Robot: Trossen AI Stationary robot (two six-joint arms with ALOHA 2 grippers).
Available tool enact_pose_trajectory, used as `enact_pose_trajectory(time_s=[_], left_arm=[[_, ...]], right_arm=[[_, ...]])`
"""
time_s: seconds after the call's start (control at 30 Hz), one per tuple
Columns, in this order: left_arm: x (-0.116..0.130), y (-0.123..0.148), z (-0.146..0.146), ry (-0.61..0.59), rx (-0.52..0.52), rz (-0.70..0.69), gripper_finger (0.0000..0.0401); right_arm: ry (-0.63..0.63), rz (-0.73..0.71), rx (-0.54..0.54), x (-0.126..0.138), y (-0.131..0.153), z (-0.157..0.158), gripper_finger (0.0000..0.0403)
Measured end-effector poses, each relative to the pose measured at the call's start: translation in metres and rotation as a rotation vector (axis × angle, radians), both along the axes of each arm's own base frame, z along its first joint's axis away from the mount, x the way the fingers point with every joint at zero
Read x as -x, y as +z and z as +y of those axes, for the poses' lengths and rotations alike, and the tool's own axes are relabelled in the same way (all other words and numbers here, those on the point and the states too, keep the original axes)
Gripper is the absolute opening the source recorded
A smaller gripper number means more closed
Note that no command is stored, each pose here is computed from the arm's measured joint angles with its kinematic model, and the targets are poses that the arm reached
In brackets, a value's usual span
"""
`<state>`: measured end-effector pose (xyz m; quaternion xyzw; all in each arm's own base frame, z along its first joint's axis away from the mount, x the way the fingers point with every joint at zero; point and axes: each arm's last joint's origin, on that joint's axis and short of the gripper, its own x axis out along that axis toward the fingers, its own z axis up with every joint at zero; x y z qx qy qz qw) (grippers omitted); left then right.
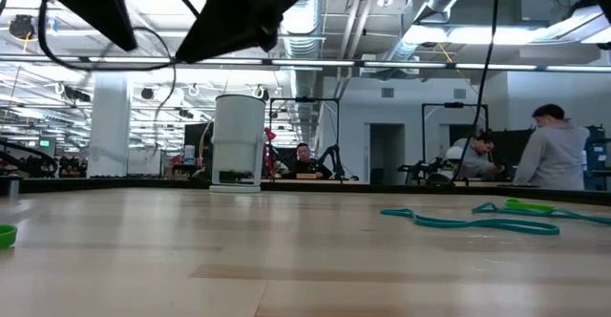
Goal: Pick and place items into bin
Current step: Put the blue rubber band into the black bin
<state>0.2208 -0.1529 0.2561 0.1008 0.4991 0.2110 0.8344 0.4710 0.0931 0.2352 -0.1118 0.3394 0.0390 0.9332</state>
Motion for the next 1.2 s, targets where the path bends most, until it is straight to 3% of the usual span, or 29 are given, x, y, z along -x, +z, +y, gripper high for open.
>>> enact_pose_trajectory(time_s=[0.13,0.37,0.6,0.8,1.2], left_arm=[[0.008,0.019,-0.01,0.001,0.128,0.083,0.0],[0.04,0.06,-0.041,-0.099,0.457,0.384,0.0],[0.067,0.066,-0.079,-0.026,0.708,0.408,0.0],[0.081,0.035,-0.099,-0.016,0.739,0.33,0.0],[0.094,-0.026,-0.09,0.106,0.68,0.437,0.0]], right_arm=[[-0.037,0.06,-0.032,0.004,-0.004,0.001,0.008],[-0.068,0.123,-0.045,0.009,-0.013,0.0,0.0083],[-0.091,0.167,-0.056,0.014,-0.026,-0.001,0.0083],[-0.1,0.206,-0.048,0.018,-0.037,-0.006,0.0083],[-0.115,0.151,-0.065,0.012,-0.033,-0.014,0.0083]])
